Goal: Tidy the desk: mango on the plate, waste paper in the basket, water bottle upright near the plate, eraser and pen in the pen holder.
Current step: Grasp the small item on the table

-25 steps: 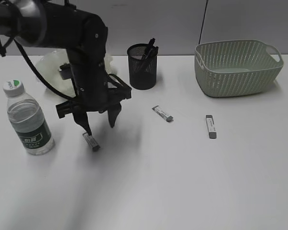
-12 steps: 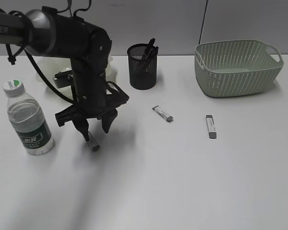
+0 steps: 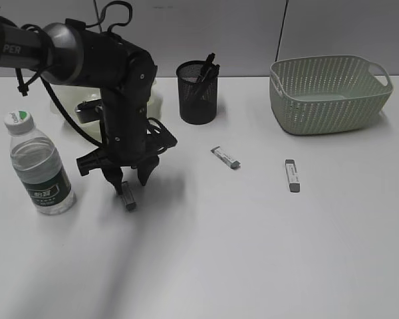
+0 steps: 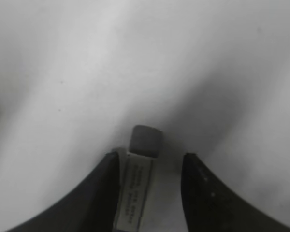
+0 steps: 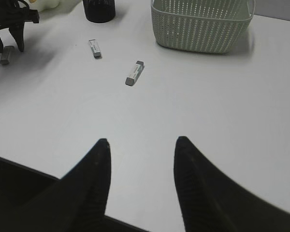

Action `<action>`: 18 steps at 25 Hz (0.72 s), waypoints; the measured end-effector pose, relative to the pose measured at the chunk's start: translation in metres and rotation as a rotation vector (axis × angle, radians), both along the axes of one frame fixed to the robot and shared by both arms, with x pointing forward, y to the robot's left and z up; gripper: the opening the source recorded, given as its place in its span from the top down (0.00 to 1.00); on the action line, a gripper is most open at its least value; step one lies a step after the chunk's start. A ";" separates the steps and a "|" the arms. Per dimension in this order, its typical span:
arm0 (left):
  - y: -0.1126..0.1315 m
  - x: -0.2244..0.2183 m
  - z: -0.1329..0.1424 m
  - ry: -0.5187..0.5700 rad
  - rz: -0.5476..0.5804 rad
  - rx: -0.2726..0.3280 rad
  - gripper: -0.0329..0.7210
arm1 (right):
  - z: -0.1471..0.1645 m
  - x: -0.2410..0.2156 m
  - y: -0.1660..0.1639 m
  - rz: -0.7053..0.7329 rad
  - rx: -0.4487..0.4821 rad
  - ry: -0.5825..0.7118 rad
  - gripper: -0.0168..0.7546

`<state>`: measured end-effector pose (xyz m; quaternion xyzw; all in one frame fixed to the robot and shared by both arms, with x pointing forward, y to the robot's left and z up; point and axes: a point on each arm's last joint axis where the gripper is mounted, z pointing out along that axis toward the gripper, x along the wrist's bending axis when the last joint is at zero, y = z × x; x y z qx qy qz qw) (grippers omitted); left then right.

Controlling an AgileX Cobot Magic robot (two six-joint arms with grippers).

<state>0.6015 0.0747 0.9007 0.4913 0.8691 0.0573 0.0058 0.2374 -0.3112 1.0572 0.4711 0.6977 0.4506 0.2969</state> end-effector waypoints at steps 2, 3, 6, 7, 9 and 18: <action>0.000 0.000 -0.002 0.000 0.000 -0.002 0.57 | 0.000 0.000 0.000 0.000 0.001 0.000 0.53; 0.000 0.000 -0.003 0.002 0.000 -0.001 0.60 | 0.000 0.000 0.000 0.000 0.001 0.000 0.53; -0.001 0.001 -0.006 0.007 -0.006 0.001 0.64 | 0.000 0.000 0.000 0.000 0.001 0.000 0.53; -0.001 0.001 -0.006 0.007 -0.019 0.001 0.65 | 0.000 0.000 0.000 0.000 0.001 0.000 0.53; -0.001 0.001 -0.007 0.009 -0.044 0.001 0.66 | 0.000 0.000 0.000 0.000 0.000 0.001 0.53; 0.000 0.004 0.002 -0.021 -0.209 0.014 0.77 | 0.000 0.000 0.000 0.000 0.000 0.001 0.53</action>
